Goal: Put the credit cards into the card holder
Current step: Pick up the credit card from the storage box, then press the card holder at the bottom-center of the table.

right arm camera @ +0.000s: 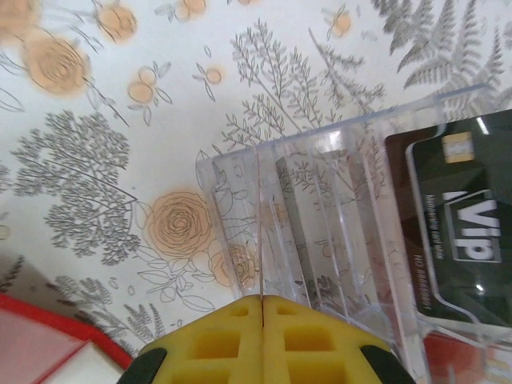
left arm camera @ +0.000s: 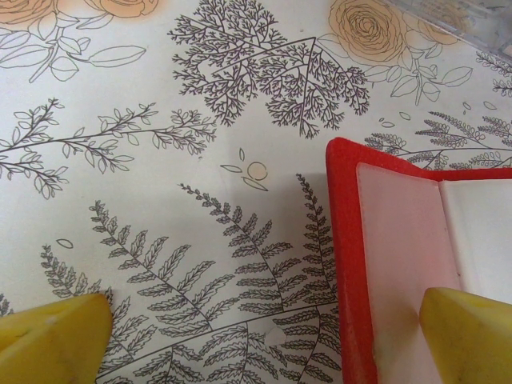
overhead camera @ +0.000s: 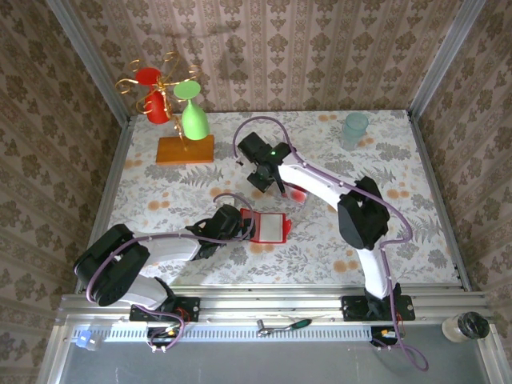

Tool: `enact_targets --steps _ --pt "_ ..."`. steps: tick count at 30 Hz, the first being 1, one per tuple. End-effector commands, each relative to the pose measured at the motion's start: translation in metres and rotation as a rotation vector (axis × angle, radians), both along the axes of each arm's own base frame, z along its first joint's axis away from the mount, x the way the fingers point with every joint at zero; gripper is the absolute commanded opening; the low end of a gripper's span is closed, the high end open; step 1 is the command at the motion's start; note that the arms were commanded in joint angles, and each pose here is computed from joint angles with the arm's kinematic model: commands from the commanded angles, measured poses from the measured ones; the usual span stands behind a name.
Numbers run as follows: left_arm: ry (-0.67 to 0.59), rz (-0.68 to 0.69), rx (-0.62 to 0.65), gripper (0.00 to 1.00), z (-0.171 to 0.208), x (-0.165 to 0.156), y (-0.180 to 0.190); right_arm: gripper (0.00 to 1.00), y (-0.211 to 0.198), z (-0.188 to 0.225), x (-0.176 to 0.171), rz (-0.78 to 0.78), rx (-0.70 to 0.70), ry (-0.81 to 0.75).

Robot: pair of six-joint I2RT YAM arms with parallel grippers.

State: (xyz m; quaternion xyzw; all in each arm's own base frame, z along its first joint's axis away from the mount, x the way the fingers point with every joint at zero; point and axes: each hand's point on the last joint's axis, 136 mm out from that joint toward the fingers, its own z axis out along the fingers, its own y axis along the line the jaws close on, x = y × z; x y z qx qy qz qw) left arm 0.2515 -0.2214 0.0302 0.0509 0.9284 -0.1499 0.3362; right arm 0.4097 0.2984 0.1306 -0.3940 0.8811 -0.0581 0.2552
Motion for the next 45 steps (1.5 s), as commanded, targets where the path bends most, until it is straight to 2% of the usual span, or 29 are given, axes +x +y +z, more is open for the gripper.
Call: enact_targets --steps 1,5,9,17,22,29,37,45 --pt "0.03 -0.016 -0.018 1.0 -0.001 -0.008 -0.004 0.0 0.004 0.038 -0.014 0.019 0.064 -0.023" --pt "0.023 -0.016 -0.014 1.0 0.004 -0.009 -0.002 0.0 -0.001 0.056 -0.027 -0.033 0.143 -0.029" --pt "0.005 -0.016 0.001 1.0 0.01 -0.008 0.002 0.0 -0.008 0.053 -0.045 -0.112 0.246 0.035" --pt "-0.01 -0.015 0.067 1.0 0.014 -0.009 0.016 0.0 -0.002 0.035 -0.078 -0.278 0.648 0.268" --pt "-0.018 -0.01 0.09 1.0 0.016 -0.011 0.024 0.0 0.012 0.021 -0.092 -0.308 0.791 0.387" --pt "-0.05 0.009 0.083 1.0 0.03 -0.012 0.032 0.0 0.022 -0.01 -0.099 -0.34 0.83 0.489" --pt "-0.079 0.001 0.069 1.0 0.045 -0.01 0.032 0.0 0.023 -0.04 -0.104 -0.367 0.807 0.541" --pt "-0.071 -0.032 0.115 1.0 0.044 -0.006 0.026 0.0 0.022 -0.066 -0.107 -0.392 0.773 0.58"
